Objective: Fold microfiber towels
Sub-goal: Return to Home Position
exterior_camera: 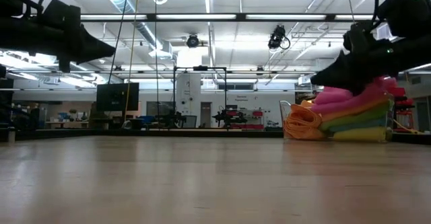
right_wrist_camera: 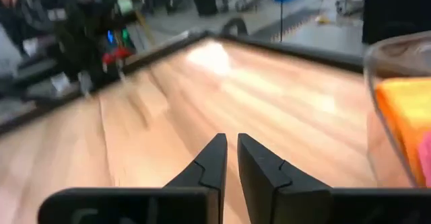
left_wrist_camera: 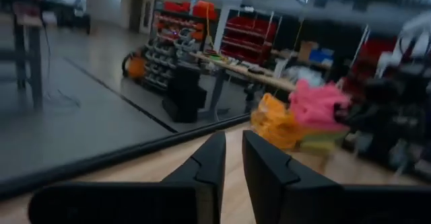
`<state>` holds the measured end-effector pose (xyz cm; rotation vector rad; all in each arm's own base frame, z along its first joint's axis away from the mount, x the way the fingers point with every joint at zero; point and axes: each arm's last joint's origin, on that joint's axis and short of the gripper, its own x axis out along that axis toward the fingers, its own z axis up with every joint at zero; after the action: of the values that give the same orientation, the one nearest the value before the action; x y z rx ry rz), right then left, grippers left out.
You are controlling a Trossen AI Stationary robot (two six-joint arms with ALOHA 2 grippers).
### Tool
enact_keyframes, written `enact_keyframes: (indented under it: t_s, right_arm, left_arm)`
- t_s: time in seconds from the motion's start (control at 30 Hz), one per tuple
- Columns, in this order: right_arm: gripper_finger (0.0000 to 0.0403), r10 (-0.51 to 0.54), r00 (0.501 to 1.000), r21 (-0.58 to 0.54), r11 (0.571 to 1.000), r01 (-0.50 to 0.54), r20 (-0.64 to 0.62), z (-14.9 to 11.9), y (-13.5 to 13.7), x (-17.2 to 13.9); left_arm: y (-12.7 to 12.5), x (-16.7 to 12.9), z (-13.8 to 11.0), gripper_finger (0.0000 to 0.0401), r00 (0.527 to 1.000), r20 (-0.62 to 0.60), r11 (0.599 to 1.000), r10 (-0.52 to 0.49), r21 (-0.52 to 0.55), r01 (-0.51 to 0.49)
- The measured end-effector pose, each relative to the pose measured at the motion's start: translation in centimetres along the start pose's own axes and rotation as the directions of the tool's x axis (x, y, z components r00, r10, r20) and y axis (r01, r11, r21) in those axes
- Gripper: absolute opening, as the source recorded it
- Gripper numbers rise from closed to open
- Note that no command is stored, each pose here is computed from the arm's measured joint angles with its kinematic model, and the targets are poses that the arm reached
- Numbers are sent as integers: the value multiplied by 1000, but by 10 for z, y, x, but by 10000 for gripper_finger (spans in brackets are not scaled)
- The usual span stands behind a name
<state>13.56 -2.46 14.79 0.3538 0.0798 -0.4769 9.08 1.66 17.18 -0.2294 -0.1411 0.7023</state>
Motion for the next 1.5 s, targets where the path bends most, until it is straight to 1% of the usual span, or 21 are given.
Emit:
enact_keyframes:
  t_s: [0.1,0.17,0.23,0.3,0.37,0.43,0.53,0.67,0.77,0.87,1.03,1.17,1.23,1.37,1.43,1.5]
  right_arm:
    - [45,17,998,-32,999,-19,-66,-5,-1,0]
    - [45,58,991,-36,997,-63,-117,-9,-1,-1]
    - [45,134,978,-23,990,-140,-160,-10,1,-1]
    - [45,196,967,3,980,-198,-163,-9,3,-3]
    - [45,209,968,19,978,-208,-142,-6,4,-5]
    - [45,216,972,24,976,-214,-94,-1,4,-7]
    - [45,247,969,-6,969,-247,-10,8,6,-13]
    - [45,290,953,-49,957,-287,82,17,7,-21]
    - [45,332,935,-33,943,-331,127,22,7,-27]
    - [45,370,918,-26,929,-370,142,24,7,-33]
    - [45,406,905,-7,913,-409,130,23,5,-41]
    - [45,421,896,-8,906,-424,140,23,3,-46]
    - [45,415,903,5,909,-418,112,20,2,-46]
    - [45,382,924,4,924,-382,-12,23,2,-50]
    - [45,377,926,-23,926,-378,-27,28,3,-53]
    - [45,382,924,-43,923,-383,-12,30,4,-54]
  left_arm:
    - [-1,0,-1,49,1000,-11,993,-28,118,29]
    - [-1,1,-2,41,999,-23,991,-28,128,31]
    - [-1,1,-3,32,999,-32,993,-27,115,30]
    - [-2,2,-4,23,999,-37,994,-27,104,30]
    - [-2,2,-3,14,999,-36,995,-27,92,30]
    - [-2,2,-3,7,999,-31,996,-27,88,29]
    - [-2,2,-1,7,1000,-15,995,-21,96,23]
    - [-1,1,0,31,1000,-1,995,22,98,-22]
    - [0,1,2,49,998,18,995,60,79,-61]
    - [0,1,2,59,998,22,996,67,60,-68]
    - [0,1,3,61,997,27,996,66,53,-68]
    - [0,1,3,48,997,28,996,67,52,-68]
    - [0,1,3,40,998,27,997,59,51,-61]
    - [-3,0,2,22,1000,1,999,-23,34,23]
    - [-5,-1,-1,14,998,-27,998,-58,27,58]
    - [-7,-3,-2,9,995,-50,996,-85,27,86]
